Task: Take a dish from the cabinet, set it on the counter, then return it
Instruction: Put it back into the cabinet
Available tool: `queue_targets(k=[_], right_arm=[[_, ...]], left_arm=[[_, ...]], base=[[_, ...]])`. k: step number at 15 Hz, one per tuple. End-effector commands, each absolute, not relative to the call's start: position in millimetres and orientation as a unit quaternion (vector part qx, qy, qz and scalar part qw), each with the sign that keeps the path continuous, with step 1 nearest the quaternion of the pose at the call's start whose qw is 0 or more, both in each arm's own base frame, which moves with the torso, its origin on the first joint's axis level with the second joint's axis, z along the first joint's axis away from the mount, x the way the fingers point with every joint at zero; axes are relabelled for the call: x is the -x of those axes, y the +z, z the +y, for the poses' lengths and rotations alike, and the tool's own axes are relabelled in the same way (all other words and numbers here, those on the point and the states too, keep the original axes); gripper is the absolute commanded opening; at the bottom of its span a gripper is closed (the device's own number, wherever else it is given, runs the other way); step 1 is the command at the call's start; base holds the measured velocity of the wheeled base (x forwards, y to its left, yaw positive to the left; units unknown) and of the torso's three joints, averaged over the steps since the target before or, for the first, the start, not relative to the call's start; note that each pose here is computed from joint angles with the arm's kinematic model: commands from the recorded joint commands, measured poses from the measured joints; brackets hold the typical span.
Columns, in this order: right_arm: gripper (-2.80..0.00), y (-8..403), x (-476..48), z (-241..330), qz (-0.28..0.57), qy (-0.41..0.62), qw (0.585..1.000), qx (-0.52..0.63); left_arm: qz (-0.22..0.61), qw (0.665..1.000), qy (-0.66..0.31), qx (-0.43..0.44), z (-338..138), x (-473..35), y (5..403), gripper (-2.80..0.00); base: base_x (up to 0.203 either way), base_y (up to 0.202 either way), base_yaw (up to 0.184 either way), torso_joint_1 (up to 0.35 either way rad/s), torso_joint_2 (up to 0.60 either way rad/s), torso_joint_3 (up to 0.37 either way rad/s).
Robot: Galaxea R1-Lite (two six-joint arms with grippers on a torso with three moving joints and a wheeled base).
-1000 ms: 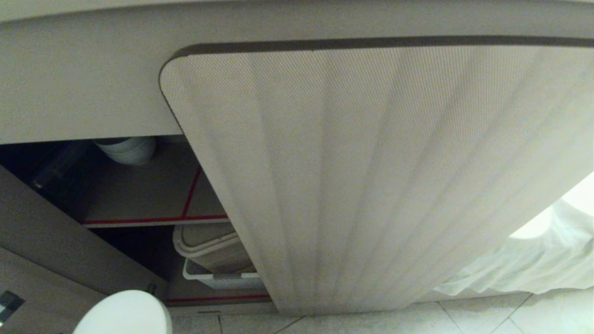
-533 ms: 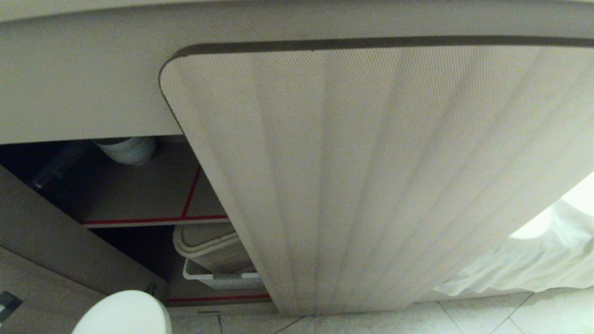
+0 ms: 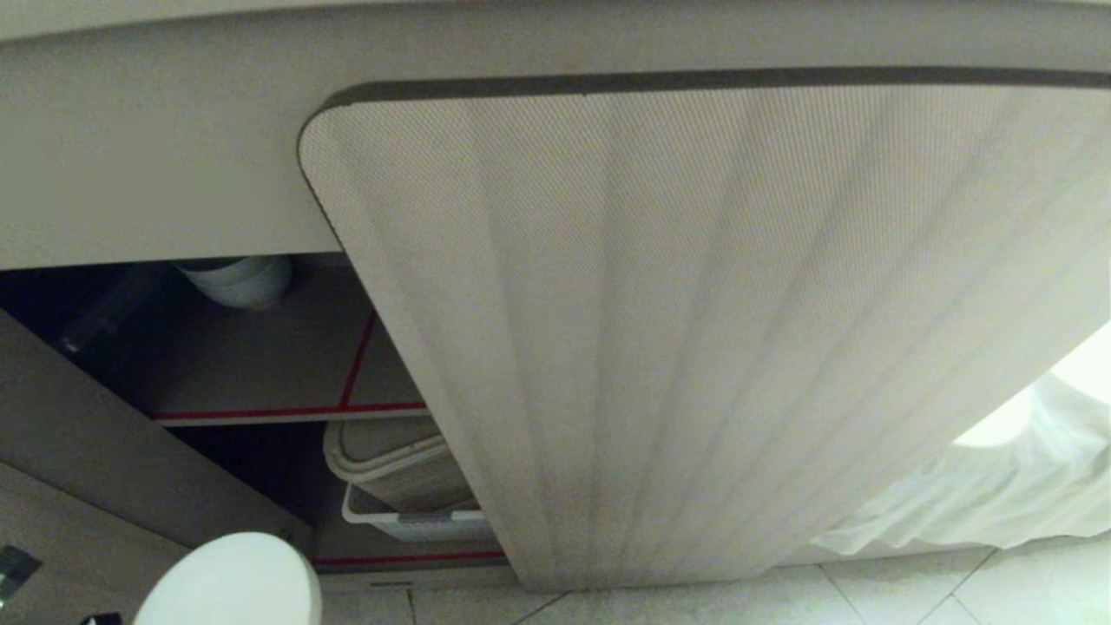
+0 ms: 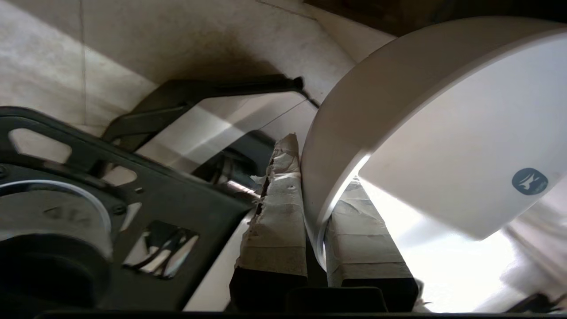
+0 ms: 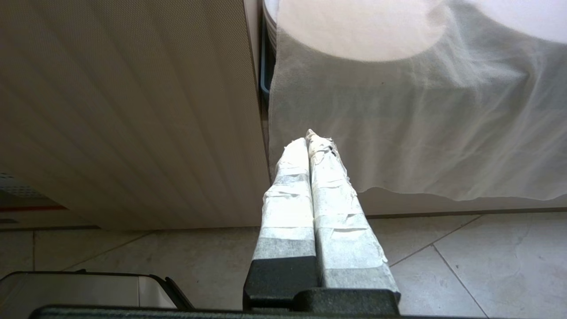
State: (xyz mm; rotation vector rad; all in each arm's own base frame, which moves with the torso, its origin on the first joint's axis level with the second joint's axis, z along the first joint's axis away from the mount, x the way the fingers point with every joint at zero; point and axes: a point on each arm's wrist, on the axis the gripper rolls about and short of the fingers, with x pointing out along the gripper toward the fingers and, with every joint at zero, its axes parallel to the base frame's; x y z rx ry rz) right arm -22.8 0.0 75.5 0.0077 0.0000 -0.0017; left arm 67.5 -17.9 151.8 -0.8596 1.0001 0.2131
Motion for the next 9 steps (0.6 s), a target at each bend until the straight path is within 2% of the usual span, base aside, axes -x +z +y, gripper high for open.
queue_targets(k=[1, 9], right_arm=[[-2.8, 75.5, 22.8, 0.0, 0.0, -0.001, 1.0, -0.004], [-2.8, 75.5, 22.8, 0.0, 0.0, -0.001, 1.0, -0.004]], left_arm=[[0.462, 0.779, 0.108, 0.409, -19.2, -73.9, 151.4, -2.8], [0.444, 0.751, 0.139, 0.468, -25.1, -101.2, 157.8, -2.8]], base=[[0.0, 0.0, 0.0, 0.0, 0.0, 0.0], [0.0, 0.0, 0.0, 0.0, 0.0, 0.0]])
